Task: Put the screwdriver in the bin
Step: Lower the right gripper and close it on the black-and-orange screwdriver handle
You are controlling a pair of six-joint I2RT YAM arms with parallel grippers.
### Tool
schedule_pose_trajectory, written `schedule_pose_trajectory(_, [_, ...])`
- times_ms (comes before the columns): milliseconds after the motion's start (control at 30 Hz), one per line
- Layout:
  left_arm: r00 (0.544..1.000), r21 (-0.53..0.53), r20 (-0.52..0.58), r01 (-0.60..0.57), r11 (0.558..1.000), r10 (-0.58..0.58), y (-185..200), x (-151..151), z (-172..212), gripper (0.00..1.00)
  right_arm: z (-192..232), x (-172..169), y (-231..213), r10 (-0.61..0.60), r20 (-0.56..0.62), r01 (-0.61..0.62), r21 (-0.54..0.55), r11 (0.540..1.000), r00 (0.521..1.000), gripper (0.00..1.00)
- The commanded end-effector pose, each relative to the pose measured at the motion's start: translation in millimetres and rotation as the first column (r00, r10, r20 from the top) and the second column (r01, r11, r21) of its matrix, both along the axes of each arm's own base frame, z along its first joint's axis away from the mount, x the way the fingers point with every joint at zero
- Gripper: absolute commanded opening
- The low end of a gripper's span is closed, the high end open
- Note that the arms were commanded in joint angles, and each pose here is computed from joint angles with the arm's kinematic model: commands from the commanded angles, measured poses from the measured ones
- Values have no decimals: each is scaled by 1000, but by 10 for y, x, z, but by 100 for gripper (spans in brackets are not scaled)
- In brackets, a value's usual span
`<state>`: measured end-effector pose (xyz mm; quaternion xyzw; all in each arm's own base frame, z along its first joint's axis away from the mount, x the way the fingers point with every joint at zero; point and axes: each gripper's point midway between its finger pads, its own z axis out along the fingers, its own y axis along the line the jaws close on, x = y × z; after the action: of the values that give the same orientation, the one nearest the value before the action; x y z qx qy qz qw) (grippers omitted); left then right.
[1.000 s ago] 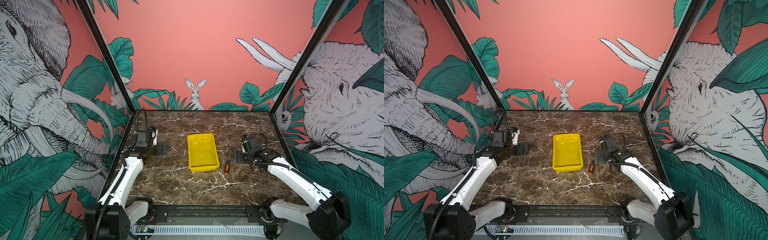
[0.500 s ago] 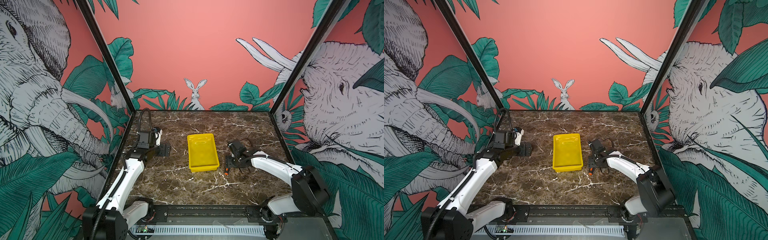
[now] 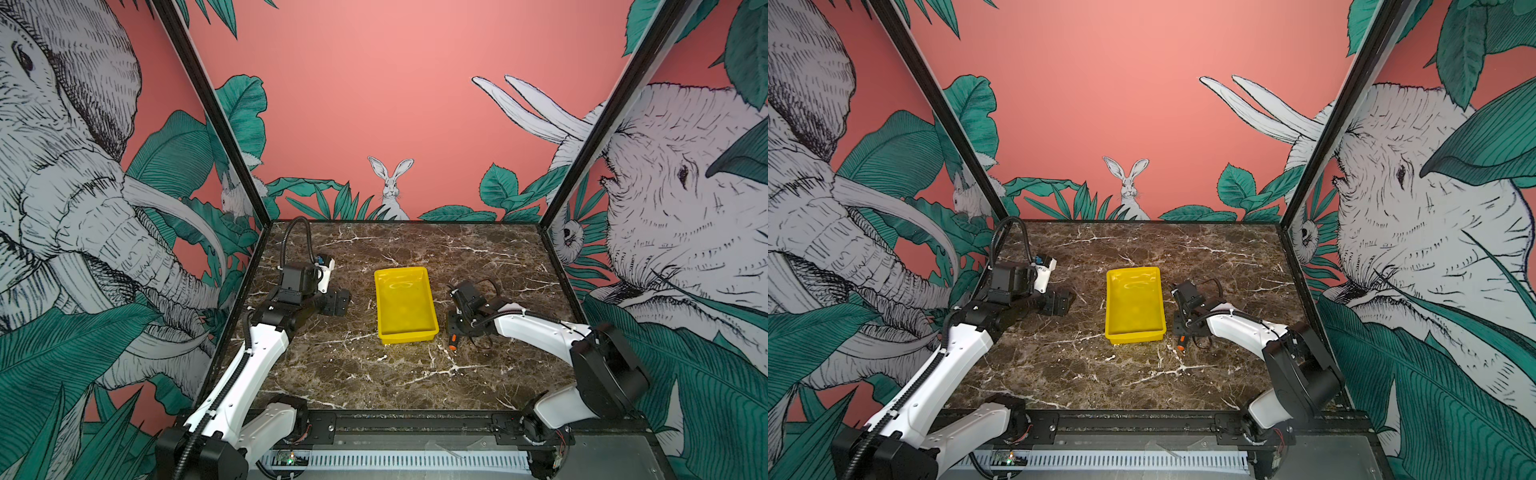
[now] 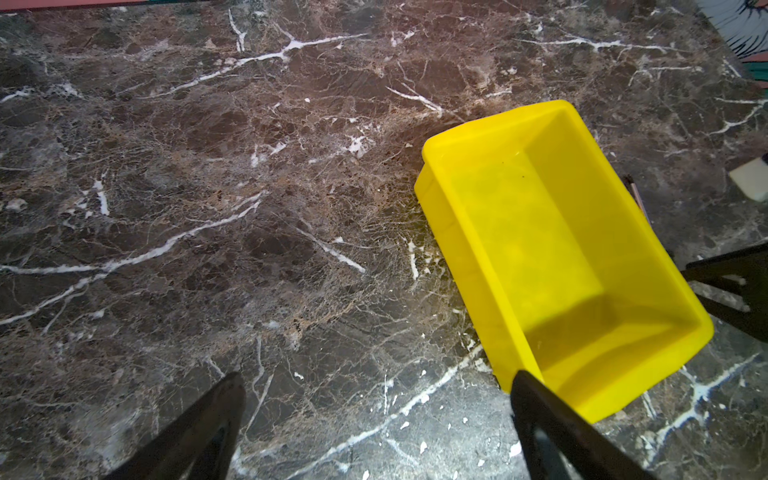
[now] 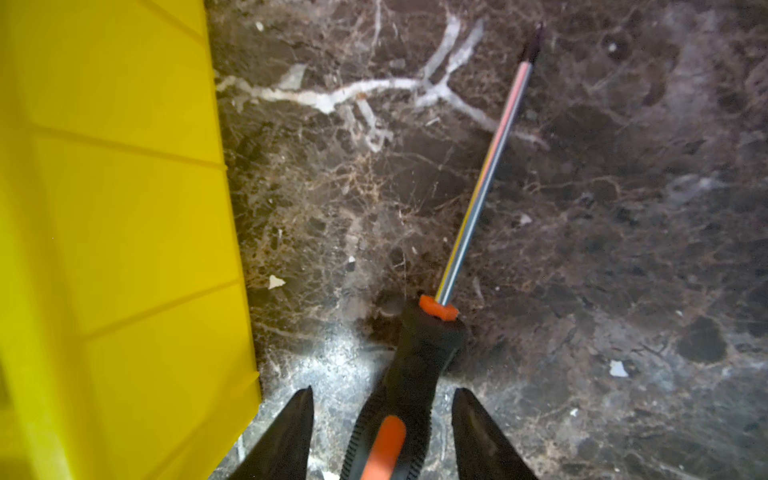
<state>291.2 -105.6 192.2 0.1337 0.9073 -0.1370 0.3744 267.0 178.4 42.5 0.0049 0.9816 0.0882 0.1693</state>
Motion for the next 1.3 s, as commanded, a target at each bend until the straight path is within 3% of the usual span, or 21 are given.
schedule_pose_trajectory(0, [999, -43, 24, 39, 998, -38, -97, -18, 80, 99, -57, -33, -7, -37, -6, 37, 1, 999, 999, 50])
schedule_pose_trajectory(333, [997, -133, 57, 58, 989, -51, -213, -62, 263, 100, -81, -144, -147, -67, 1, 67, -52, 996, 998, 45])
schedule_pose_trajectory(533, [991, -205, 27, 134, 970, -131, -356, -235, 268, 100, -150, -179, -154, -75, -8, 74, -47, 996, 997, 39])
schedule_pose_trajectory(833, [989, -242, 20, 146, 959, -146, -381, -355, 224, 100, -110, -143, -146, -63, -1, 63, -61, 996, 998, 35])
schedule_pose_trajectory(1100, [990, -236, 26, 144, 961, -141, -368, -357, 227, 100, -52, -180, -157, -61, 16, 61, -37, 997, 998, 20])
schedule_pose_trajectory(1267, [990, -229, 27, 137, 964, -135, -354, -348, 225, 100, 27, -220, -257, -66, 40, 68, -60, 996, 997, 20])
